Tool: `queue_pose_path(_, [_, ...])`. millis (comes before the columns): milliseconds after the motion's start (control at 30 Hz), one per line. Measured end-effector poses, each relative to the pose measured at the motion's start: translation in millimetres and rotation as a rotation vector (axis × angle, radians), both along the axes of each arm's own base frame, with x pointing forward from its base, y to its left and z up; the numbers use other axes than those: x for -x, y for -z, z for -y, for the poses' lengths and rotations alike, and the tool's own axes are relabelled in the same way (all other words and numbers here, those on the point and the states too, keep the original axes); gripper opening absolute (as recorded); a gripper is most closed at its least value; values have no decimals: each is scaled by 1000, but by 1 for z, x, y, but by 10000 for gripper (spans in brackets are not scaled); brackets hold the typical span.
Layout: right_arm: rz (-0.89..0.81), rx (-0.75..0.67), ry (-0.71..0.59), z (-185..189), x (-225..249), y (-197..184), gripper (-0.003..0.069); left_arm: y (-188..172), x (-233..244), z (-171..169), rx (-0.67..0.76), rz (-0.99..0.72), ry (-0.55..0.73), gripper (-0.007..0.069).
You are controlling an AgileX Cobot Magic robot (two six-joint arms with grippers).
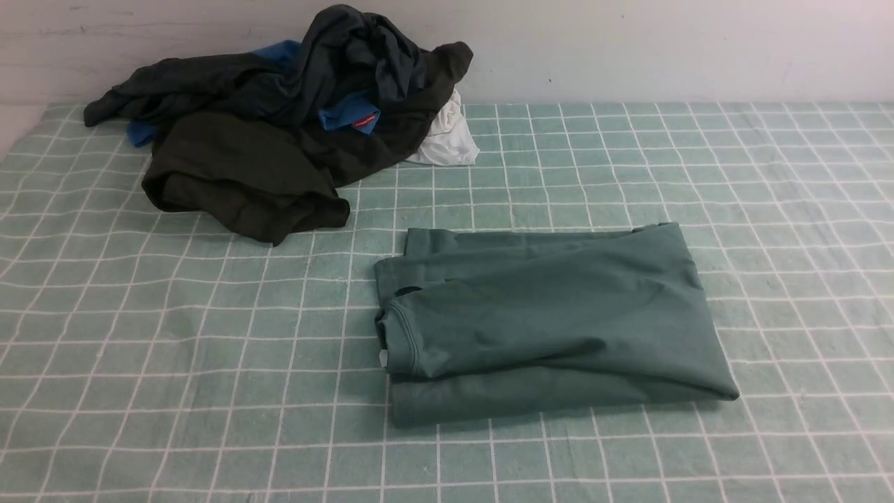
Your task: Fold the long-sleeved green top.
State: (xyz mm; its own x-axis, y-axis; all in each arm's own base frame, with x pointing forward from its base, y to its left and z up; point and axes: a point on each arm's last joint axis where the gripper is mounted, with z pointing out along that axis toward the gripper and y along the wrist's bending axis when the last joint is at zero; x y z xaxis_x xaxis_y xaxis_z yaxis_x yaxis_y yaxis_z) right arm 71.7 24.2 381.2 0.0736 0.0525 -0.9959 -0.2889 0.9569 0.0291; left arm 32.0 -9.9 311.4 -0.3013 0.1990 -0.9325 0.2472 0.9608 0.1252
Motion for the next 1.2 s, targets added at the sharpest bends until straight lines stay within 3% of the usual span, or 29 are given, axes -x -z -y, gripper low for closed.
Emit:
queue_pose_path(900, [39,-2,9,2,10,1,-14,0,1,0,2,7,0,-3])
queue_pose_path(967, [26,5,-11,3,7,10,-14,0,1,0,2,7,0,-3])
queue_pose_path(1200, [-5,83,149,13,4,97,-14,0,1,0,2,7,0,-3])
